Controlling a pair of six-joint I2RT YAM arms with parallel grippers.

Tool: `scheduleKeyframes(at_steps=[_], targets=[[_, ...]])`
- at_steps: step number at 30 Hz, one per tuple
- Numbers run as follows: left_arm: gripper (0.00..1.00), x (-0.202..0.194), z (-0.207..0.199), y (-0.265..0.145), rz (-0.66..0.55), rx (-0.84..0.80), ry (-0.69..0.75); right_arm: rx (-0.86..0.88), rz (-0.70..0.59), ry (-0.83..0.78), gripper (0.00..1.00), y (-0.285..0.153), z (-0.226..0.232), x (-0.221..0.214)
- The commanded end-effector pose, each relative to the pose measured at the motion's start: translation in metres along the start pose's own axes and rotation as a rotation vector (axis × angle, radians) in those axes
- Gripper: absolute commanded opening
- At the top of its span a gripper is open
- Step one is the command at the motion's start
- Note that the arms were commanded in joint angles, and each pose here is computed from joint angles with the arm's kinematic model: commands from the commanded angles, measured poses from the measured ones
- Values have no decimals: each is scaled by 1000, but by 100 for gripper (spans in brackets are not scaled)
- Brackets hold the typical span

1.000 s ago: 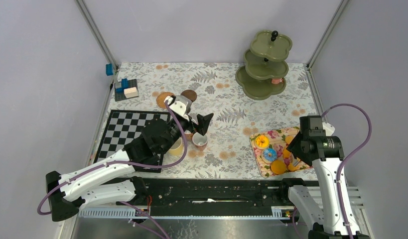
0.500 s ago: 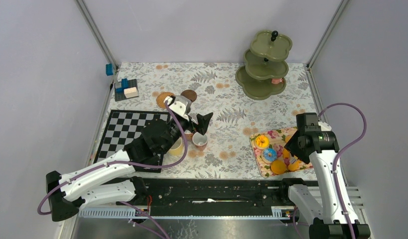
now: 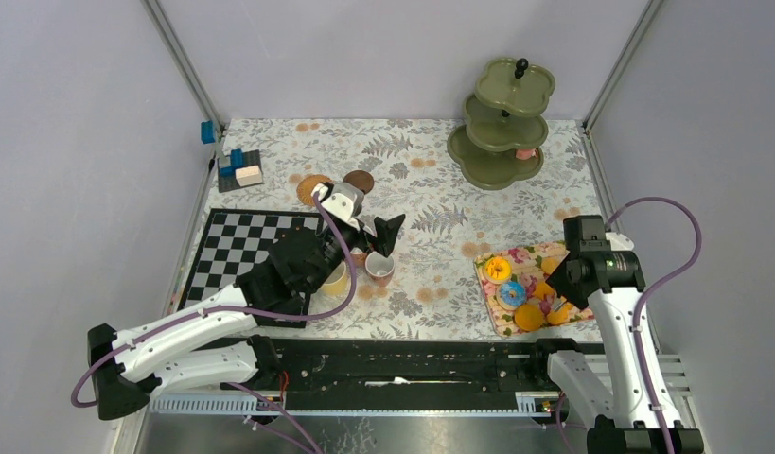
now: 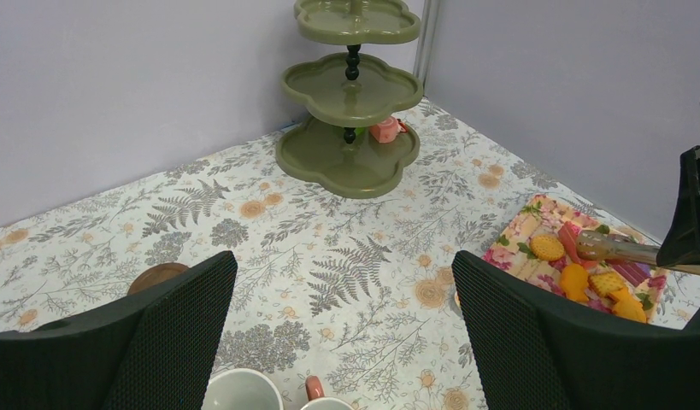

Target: Serve the afternoon tea

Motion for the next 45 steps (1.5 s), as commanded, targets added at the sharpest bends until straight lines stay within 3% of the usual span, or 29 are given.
scheduleKeyframes(at_steps=[1, 15, 27, 34, 39, 45], targets=[[99, 11, -4, 0, -47, -12, -6, -32, -62, 34, 40, -13, -11, 8], [99, 8, -4, 1, -36, -13, -2, 3, -142, 35, 32, -30, -11, 26], [99, 2, -5, 3, -34, -6, -7, 106, -212, 70, 31, -36, 0, 32], [99, -9, -34, 27, 115, -49, -86, 181, -249, 74, 31, -34, 9, 29], [99, 9, -49, 28, 99, -99, -159, 269, -312, 5, 31, -44, 19, 39], [99, 20, -37, 23, 30, -52, -139, 427, -380, -127, 32, -46, 55, 66]])
Point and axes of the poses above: each gripper's point midway between its finger pads, its own y axis out along the fingers, its own z axis along the line the jaws close on, x = y × z, the point moved 2 cm from there along -y, back along the fingers, and after that the axes turned 15 degrees about -y, right-handed, at the moved point
